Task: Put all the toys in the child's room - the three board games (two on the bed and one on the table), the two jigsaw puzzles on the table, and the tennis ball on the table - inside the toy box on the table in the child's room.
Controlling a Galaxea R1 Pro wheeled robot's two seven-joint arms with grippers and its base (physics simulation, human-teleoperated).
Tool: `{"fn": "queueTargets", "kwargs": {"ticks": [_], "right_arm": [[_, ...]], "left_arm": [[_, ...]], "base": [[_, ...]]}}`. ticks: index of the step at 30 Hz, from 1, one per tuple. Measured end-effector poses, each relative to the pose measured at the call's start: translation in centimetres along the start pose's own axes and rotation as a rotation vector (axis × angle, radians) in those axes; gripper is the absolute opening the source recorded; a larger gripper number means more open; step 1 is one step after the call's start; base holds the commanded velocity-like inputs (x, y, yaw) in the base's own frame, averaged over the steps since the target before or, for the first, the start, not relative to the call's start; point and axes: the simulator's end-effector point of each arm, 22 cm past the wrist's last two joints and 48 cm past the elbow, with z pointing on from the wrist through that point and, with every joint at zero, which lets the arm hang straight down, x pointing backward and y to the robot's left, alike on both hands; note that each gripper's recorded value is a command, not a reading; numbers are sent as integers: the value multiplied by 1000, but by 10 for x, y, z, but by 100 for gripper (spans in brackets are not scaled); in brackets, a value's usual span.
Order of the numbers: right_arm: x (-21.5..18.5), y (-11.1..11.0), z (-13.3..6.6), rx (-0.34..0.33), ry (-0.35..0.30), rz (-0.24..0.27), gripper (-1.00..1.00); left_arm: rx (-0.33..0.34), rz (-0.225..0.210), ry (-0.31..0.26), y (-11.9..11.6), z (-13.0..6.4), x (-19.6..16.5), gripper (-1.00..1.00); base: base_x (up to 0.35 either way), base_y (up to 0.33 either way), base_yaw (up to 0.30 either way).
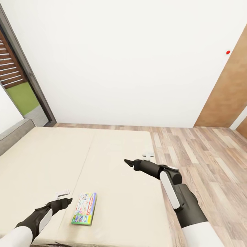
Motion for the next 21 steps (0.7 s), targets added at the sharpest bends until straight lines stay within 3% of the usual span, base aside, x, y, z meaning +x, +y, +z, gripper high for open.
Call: {"fn": "queueTargets", "kwargs": {"ticks": [5, 8, 15, 21], "right_arm": [[-25, 29, -11, -72, -42, -1, 100], [-33, 53, -20, -159, -60, 25, 100], [-39, 62, -36, -256, -76, 35, 100], [-38, 63, -39, -291, -77, 35, 100]], "left_arm": [[-3, 0, 7, 0, 2, 4, 100], [-4, 1, 10, 1, 3, 6, 100], [-7, 3, 21, 2, 6, 11, 100], [-9, 4, 29, 3, 9, 16, 100]], "base": [[0, 0, 0], [0, 0, 0], [0, 0, 0], [0, 0, 0]]}}
